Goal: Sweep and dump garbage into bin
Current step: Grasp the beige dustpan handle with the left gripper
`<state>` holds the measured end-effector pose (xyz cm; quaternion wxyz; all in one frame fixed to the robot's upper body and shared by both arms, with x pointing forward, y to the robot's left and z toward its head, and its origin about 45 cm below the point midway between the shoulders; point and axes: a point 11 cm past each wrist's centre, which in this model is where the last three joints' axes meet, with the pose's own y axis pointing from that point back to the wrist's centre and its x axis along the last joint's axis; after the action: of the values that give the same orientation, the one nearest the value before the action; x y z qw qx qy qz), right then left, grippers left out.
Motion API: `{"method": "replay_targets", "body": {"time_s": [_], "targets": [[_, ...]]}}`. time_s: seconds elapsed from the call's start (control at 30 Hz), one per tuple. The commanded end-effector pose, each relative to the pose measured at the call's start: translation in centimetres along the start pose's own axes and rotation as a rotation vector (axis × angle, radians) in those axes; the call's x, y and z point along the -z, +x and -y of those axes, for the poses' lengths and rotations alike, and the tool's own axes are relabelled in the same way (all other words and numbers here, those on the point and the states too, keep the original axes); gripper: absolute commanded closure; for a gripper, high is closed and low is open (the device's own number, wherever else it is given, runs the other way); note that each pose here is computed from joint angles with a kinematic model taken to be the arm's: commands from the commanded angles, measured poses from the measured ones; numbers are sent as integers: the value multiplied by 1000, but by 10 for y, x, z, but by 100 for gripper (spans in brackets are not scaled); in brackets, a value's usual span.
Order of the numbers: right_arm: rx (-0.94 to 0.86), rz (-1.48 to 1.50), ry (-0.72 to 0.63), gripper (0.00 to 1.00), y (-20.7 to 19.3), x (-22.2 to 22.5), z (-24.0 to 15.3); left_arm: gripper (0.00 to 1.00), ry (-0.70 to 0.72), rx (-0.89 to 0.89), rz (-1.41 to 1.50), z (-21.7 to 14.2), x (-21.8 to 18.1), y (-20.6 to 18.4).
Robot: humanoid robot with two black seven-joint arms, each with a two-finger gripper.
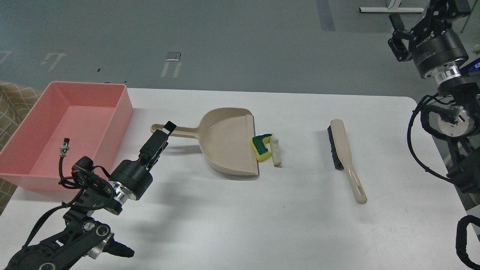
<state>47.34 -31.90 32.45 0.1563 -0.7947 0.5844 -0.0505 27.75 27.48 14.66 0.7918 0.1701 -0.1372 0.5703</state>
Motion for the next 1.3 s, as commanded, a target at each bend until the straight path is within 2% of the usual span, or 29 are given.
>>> {"method": "replay_targets", "body": {"time_s": [0.0, 0.27, 0.7, 1.07, 1.27], "targets": [[-2, 2, -6, 0, 1, -3, -2, 2, 62, -61, -7, 6, 23, -5], [-5, 2, -10, 0, 1, -4, -4, 2, 126, -134, 7, 25, 47, -2], [-5, 3, -9, 0, 2, -4, -4, 2, 93, -203, -12, 63, 33, -8], [-6, 2, -9, 0, 2, -4, -4, 3, 109, -200, -29, 65, 37, -17], [-6, 1, -8, 0, 2, -3, -3, 8, 130, -206, -25, 65, 44, -17]]}}
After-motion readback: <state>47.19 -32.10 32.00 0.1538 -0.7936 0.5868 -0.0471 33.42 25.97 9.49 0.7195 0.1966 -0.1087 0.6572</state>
